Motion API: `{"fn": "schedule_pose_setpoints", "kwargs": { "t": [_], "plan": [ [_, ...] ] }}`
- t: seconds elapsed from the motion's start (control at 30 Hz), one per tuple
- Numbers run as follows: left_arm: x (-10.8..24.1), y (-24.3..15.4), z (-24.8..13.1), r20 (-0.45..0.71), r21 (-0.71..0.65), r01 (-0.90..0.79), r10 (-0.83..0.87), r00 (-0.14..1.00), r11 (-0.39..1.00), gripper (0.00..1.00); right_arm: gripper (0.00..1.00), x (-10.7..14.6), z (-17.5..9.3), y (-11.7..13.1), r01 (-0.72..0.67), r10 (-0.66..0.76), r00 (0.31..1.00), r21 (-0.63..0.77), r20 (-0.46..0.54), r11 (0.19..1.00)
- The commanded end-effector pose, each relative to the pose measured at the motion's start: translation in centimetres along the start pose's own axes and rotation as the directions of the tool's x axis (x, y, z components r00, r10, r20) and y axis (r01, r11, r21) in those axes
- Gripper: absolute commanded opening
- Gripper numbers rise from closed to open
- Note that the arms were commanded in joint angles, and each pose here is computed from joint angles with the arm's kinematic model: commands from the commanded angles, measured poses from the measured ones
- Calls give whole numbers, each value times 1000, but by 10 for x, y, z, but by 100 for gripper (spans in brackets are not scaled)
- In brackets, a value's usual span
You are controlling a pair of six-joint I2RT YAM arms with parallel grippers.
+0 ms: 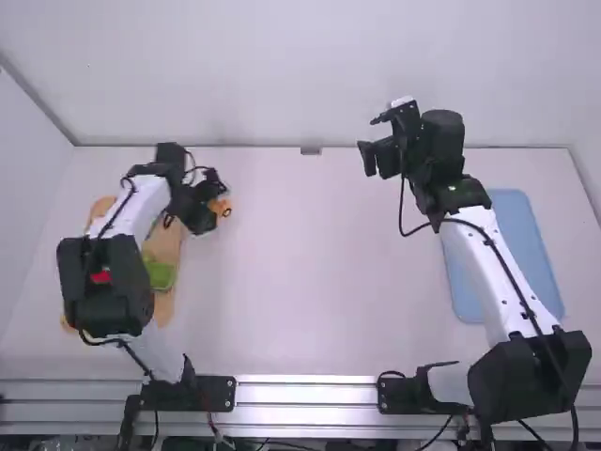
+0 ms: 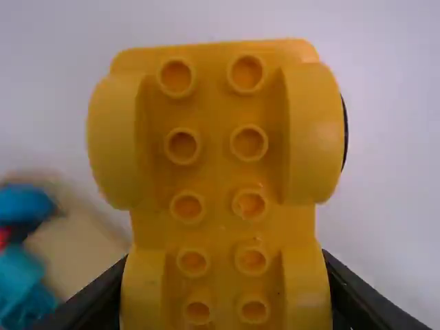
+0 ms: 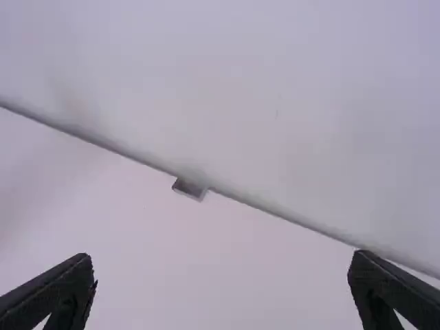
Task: Assemble lego blocks to make yellow taxi
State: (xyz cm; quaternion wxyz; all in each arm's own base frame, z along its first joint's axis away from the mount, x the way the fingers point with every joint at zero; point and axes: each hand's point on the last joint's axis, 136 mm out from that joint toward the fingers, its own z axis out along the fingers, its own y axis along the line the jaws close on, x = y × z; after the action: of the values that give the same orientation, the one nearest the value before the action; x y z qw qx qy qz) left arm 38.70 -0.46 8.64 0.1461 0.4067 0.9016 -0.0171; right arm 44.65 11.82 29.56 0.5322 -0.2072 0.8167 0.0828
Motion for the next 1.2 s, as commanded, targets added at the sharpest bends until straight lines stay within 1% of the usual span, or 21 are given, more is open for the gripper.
{"fn": "schedule_pose_setpoints", "kwargs": {
  "t": [0.0,0.03,0.07,0.13,0.2,0.27,0.43,0.53,0.67,0.83,1.0,1.1,1.17],
  "plan": [
    [-34,-48,7,35,72,-217,215,976,974,39,98,-12,-2,-3,0,0,1000,6,22,1000],
    [-43,-63,10,48,87,-275,271,961,958,37,98,-12,-2,-3,0,-1,1000,5,23,1000],
    [-56,-83,14,74,107,-349,342,937,931,37,98,-12,-2,-3,0,0,1000,5,23,1000],
    [-73,-111,20,101,120,-432,422,901,894,37,98,-12,-2,-3,1,-1,1000,5,23,1000],
    [-83,-131,25,110,119,-474,463,879,872,38,98,-12,-2,-3,0,0,1000,5,23,1000],
    [-95,-163,33,135,127,-536,520,843,835,37,98,-12,-2,-3,0,0,1000,6,23,1000],
    [-108,-204,55,150,158,-583,564,812,797,36,98,-12,-2,-3,0,0,1000,5,22,1000],
    [-108,-208,67,127,163,-568,554,823,807,37,98,-12,-2,-3,0,0,1000,5,22,1000],
    [-105,-199,86,86,152,-534,527,845,832,35,98,-12,-2,-3,0,0,1000,5,21,1000],
    [-102,-204,91,82,169,-563,558,826,809,36,98,-12,-2,-3,1,-1,1000,5,22,1000],
    [-92,-206,107,48,200,-556,559,828,807,34,98,-12,-2,-3,0,0,1000,5,22,1000],
    [-90,-203,110,32,194,-558,563,826,807,33,98,-12,-2,-3,0,0,1000,5,22,1000],
    [-91,-202,110,31,185,-556,561,827,810,35,98,-12,-2,-3,0,0,1000,5,22,1000]
  ]
}}
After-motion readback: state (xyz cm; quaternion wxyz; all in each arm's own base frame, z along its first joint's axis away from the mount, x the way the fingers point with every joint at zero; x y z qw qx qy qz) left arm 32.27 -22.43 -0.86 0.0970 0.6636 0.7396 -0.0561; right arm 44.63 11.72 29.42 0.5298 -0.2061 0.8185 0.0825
